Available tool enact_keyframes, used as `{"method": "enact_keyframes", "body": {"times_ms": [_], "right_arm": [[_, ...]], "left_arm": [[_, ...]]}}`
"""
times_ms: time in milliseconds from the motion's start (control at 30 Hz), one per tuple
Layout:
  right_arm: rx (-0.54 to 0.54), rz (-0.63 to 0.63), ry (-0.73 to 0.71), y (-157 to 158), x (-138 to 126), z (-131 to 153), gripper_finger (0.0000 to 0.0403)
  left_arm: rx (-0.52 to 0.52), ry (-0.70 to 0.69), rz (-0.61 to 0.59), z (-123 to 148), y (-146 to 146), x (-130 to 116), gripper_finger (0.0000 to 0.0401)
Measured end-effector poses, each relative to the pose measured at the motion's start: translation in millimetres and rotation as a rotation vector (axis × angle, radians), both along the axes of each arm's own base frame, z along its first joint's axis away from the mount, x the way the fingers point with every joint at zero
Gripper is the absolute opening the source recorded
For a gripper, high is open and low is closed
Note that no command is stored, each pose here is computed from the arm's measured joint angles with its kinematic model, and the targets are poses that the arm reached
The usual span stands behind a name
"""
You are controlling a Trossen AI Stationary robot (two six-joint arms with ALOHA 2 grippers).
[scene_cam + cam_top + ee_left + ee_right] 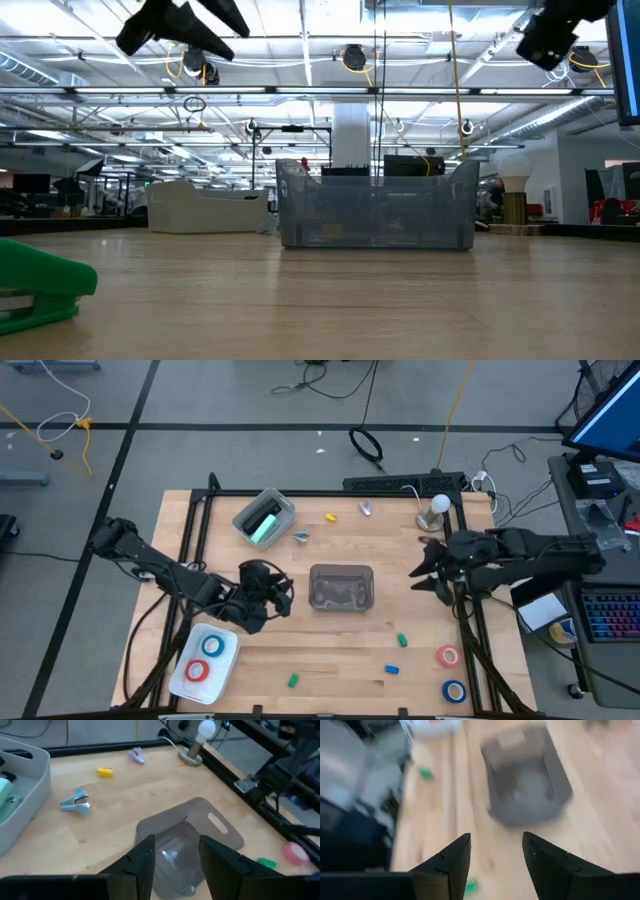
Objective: Pick and place Stapler, Stapler remover, tape
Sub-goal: Put the pink tape into the white bin
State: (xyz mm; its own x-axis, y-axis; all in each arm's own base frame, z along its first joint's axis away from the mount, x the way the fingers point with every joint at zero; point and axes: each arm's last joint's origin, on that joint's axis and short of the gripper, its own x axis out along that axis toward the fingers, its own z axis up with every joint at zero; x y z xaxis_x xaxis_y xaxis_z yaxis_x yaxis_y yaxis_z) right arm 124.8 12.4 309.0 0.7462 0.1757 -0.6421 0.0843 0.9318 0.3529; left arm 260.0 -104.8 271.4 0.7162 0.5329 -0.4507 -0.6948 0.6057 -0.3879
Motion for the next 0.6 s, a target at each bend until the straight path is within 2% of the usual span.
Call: {"method": "enact_keyframes", "body": {"times_ms": [133, 333, 600], "right_arm": [[-0.024, 0.048, 0.214, 8.9, -3.0, -4.8, 0.0171], [-0.062, 0.159, 0.497, 29.8, -1.5, -24.2, 0.0171], [-0.097, 0.222, 0.659, 59.1, 2.4, -38.8, 0.0171]], "left_arm": [[-0.010, -0.057, -0.009, -20.4, -0.7, 0.3, 0.0150], [0.013, -0.064, -0.163, -40.8, 7.9, 6.8, 0.0150], [0.044, -0.021, -0.324, -51.7, 42.9, 18.9, 0.0150]]}}
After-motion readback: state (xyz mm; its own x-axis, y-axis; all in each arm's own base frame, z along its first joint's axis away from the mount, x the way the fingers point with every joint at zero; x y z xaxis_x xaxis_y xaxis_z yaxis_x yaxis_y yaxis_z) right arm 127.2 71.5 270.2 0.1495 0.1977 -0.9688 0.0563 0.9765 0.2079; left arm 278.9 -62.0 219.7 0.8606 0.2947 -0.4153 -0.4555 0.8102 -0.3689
